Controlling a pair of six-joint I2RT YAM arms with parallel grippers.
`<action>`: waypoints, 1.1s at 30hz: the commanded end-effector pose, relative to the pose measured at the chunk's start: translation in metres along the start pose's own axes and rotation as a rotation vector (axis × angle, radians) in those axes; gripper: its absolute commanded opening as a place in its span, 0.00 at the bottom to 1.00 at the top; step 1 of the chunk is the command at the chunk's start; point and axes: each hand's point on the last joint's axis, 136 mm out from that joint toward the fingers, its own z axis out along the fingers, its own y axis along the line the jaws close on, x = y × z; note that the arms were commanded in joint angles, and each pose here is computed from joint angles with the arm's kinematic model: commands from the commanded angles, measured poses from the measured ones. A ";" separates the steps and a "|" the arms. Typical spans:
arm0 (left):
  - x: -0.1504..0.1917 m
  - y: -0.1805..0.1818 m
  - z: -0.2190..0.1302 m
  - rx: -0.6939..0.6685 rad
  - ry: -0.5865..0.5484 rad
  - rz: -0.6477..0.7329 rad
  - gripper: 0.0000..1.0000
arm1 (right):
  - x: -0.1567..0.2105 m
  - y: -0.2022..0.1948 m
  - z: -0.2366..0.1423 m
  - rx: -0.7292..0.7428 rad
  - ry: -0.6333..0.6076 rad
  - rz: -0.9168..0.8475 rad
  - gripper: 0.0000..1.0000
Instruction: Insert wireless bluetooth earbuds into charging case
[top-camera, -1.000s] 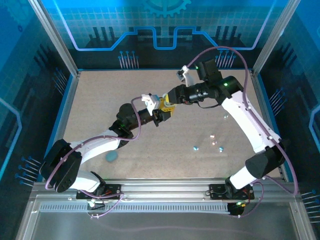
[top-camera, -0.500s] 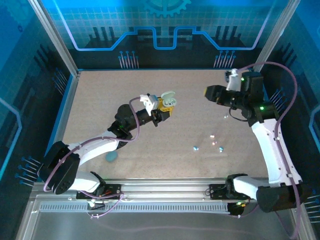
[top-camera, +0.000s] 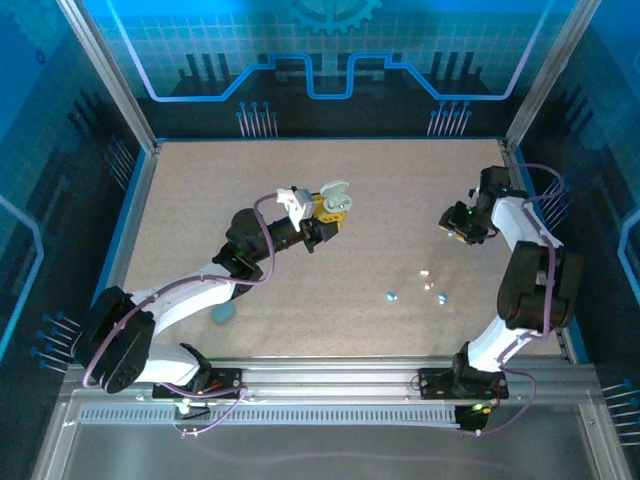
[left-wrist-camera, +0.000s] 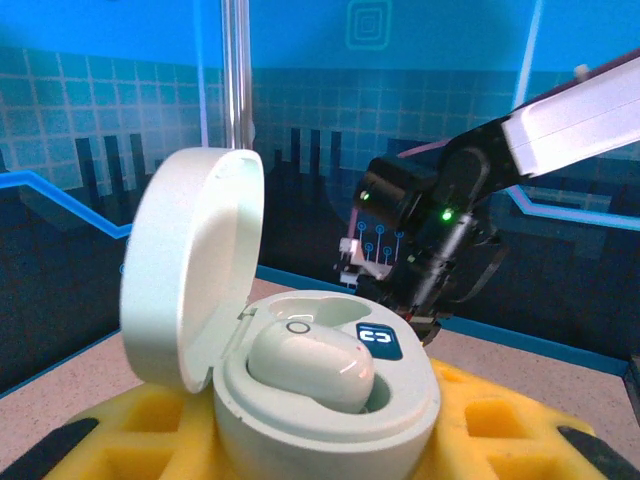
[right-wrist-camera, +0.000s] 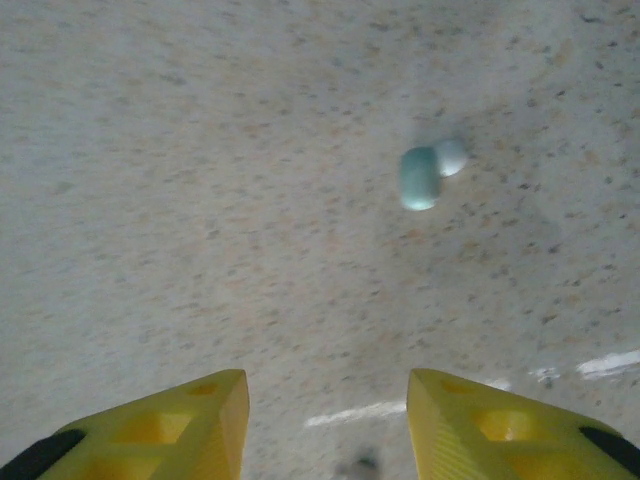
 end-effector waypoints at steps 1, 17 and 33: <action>-0.019 -0.011 -0.003 0.043 -0.047 0.000 0.36 | -0.022 -0.016 0.000 0.098 -0.025 -0.034 0.47; -0.018 -0.012 0.002 0.062 -0.038 -0.020 0.36 | -0.066 -0.013 0.051 0.106 0.081 -0.153 0.47; -0.022 -0.013 0.000 0.062 -0.043 -0.015 0.36 | -0.033 -0.015 0.064 0.076 0.220 -0.079 0.44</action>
